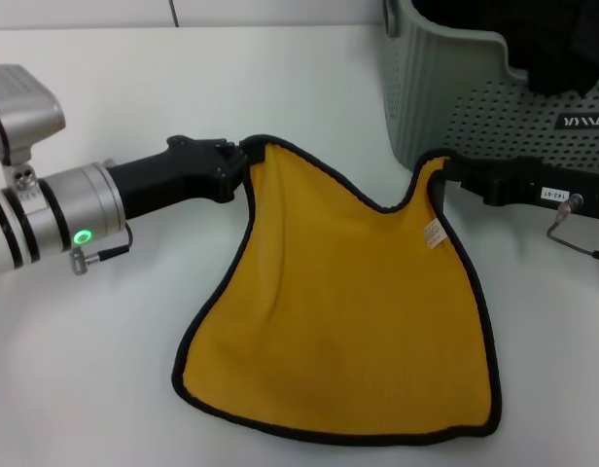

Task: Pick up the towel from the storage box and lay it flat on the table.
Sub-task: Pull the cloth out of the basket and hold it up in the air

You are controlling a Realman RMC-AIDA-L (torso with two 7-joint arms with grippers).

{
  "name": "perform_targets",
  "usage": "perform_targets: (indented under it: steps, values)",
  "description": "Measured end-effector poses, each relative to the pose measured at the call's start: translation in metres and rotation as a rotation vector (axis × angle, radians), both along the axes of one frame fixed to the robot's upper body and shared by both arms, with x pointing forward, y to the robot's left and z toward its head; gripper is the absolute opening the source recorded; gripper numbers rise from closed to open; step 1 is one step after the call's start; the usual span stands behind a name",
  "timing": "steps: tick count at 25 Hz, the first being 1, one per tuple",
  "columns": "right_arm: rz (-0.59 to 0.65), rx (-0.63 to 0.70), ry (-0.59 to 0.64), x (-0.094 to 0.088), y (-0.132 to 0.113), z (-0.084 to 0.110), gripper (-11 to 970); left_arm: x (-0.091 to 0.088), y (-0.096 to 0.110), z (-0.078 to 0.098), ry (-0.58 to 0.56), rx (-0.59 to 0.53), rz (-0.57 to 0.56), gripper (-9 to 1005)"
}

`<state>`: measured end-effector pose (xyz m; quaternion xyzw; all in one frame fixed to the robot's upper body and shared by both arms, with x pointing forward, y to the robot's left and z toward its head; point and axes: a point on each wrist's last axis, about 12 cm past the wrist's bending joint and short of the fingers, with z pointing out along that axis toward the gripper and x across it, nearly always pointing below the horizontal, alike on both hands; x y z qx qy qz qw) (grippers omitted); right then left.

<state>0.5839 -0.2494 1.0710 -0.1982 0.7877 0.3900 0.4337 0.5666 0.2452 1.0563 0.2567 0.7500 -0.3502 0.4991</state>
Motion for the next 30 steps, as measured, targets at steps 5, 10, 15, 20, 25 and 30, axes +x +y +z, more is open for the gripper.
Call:
perform_targets:
  steps: [5,10,15,20,25,30]
  values:
    - [-0.013,0.0,0.009,-0.001,-0.003,-0.002,75,0.005,0.003,-0.002,0.005,0.04,0.032,15]
    - [-0.04,-0.005,0.033,-0.002,-0.008,-0.005,79,0.002,0.009,-0.007,0.014,0.052,0.061,15]
    - [-0.054,-0.011,0.042,-0.004,-0.012,-0.007,82,0.003,0.018,-0.01,0.023,0.082,0.106,18]
    - [-0.079,-0.014,0.054,-0.005,-0.017,-0.009,85,0.004,0.018,-0.012,0.012,0.105,0.116,37]
    - [-0.087,-0.037,0.067,-0.004,-0.019,-0.012,89,0.004,0.015,-0.012,0.008,0.106,0.111,55]
    - [-0.075,-0.049,0.064,-0.002,-0.016,-0.011,92,0.003,0.013,-0.013,-0.013,0.124,0.098,74]
